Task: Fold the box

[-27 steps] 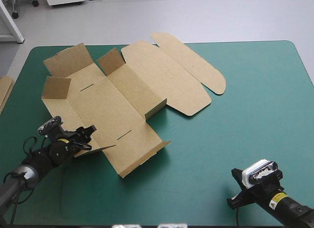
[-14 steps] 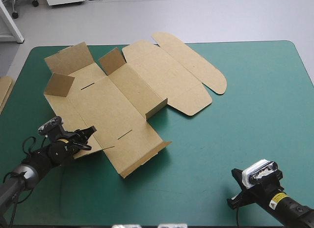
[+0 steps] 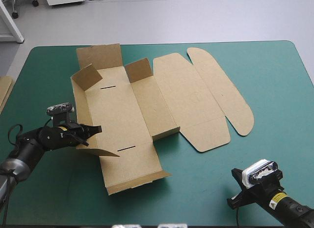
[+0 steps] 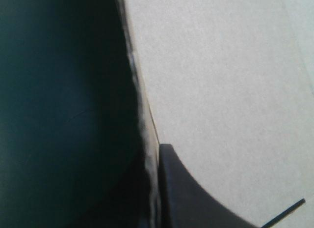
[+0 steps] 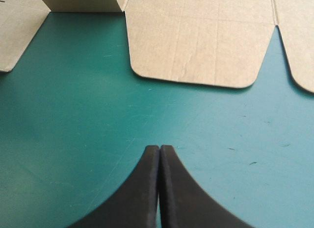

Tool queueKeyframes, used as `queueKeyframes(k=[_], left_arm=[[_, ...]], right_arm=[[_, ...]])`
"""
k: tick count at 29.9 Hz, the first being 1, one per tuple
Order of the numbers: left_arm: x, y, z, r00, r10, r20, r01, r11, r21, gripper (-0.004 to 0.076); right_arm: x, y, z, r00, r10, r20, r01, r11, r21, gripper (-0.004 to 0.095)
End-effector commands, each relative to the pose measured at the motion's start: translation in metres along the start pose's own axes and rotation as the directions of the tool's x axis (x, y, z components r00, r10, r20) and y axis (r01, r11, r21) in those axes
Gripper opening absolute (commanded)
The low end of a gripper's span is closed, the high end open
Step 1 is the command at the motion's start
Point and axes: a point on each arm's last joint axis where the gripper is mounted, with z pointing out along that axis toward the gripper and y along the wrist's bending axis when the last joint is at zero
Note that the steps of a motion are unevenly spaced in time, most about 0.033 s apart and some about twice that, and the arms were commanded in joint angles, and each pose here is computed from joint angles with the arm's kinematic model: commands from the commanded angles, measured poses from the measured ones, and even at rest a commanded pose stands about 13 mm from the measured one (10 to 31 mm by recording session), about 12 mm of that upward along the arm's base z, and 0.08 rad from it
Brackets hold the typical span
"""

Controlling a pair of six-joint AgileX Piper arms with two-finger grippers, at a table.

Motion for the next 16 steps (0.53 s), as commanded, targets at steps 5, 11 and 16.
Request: queueKeyframes(k=[5, 11, 16], left_arm=[[-0.034, -0.018, -0.034, 0.985, 0.165, 0.053, -0.167, 0.985, 0.039, -0.0010], [-0.034, -0.021, -0.042, 0.951, 0.310, -0.013, -0.309, 0.950, 0.052, -0.0010], [-0.039, -0.024, -0.047, 0.930, 0.367, -0.002, -0.366, 0.929, 0.052, -0.0010]], right_arm=[[-0.020, 0.000, -0.005, 0.994, -0.057, 0.096, 0.057, 0.998, 0.011, -0.0019], [-0.020, 0.000, -0.005, 0.993, -0.062, 0.096, 0.061, 0.998, 0.012, -0.0019], [-0.021, 0.000, -0.005, 0.993, -0.071, 0.098, 0.070, 0.997, 0.013, -0.0019]])
